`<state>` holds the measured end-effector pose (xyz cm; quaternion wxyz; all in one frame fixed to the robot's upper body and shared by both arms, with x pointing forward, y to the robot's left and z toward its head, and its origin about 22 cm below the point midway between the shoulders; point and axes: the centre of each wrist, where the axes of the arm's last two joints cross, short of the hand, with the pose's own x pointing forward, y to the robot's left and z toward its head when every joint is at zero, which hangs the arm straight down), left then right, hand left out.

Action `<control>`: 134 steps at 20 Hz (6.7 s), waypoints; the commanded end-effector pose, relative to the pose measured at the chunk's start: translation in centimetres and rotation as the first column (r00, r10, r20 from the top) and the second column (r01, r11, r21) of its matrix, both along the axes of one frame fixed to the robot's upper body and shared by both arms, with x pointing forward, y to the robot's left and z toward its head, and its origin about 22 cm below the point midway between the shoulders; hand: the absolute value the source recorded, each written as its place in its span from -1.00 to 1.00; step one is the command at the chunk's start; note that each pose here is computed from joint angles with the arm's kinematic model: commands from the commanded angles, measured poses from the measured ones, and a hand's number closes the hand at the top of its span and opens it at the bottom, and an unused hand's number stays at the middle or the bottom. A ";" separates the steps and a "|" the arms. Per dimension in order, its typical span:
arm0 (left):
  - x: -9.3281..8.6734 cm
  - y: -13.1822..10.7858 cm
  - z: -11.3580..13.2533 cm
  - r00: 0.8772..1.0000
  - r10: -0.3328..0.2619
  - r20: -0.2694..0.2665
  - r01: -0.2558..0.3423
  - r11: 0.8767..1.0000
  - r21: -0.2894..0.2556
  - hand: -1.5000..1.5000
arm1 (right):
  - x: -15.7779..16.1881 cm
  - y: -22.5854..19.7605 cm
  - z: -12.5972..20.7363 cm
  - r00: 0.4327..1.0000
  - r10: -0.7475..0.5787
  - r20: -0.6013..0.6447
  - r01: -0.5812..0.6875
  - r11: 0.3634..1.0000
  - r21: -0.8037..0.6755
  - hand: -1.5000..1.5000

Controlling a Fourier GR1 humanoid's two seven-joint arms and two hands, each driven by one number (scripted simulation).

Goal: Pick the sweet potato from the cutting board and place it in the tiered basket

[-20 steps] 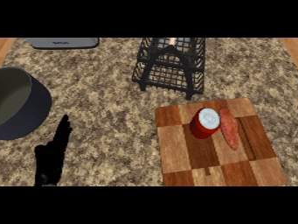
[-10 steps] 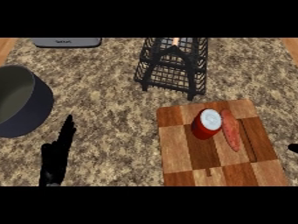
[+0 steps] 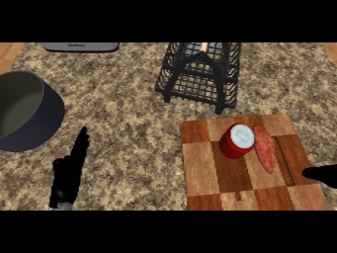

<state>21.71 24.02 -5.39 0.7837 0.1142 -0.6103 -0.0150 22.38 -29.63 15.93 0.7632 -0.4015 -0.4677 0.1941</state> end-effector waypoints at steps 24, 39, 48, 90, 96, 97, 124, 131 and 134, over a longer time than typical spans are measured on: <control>-1.3 0.4 0.5 1.000 -0.002 -0.013 0.002 1.000 -0.006 0.00 | 6.4 9.0 -5.8 0.935 -0.037 -0.354 -0.031 0.982 -0.185 -1.00; -0.6 0.5 0.2 1.000 0.014 -0.015 -0.015 1.000 -0.016 0.00 | 7.7 6.8 -6.8 0.855 -0.066 -0.514 -0.043 0.979 -0.197 -1.00; -1.0 1.6 -0.3 1.000 0.002 -0.014 -0.002 1.000 -0.010 0.00 | 9.1 5.6 -10.3 0.813 -0.060 -0.580 -0.034 0.988 -0.150 -1.00; -1.6 1.4 0.0 0.999 0.039 -0.030 -0.039 0.999 0.001 0.00 | 6.4 5.0 -1.7 0.916 0.381 0.126 -0.369 0.923 -0.110 1.00; -1.1 1.3 -0.4 0.999 0.027 -0.041 -0.027 1.000 -0.008 0.00 | 2.7 3.1 5.5 0.854 0.380 0.355 -0.335 0.924 -0.183 1.00; -0.1 0.3 -1.1 1.000 0.022 -0.019 -0.022 1.000 0.005 0.00 | 2.4 2.9 7.6 0.840 0.396 0.372 -0.334 0.916 -0.221 1.00; 0.4 1.3 0.3 1.000 0.012 -0.005 -0.012 1.000 -0.001 0.00 | 16.3 11.6 13.1 0.861 0.388 0.329 -0.333 0.919 -0.212 1.00; -0.3 0.1 -1.1 1.000 0.007 -0.015 -0.007 1.000 -0.001 0.00 | 19.1 13.9 7.1 0.868 0.404 0.289 -0.346 0.909 -0.232 1.00; -0.1 0.4 0.0 1.000 0.001 -0.014 -0.001 1.000 0.010 0.00 | 20.5 15.1 6.5 0.889 0.388 0.244 -0.325 0.909 -0.261 1.00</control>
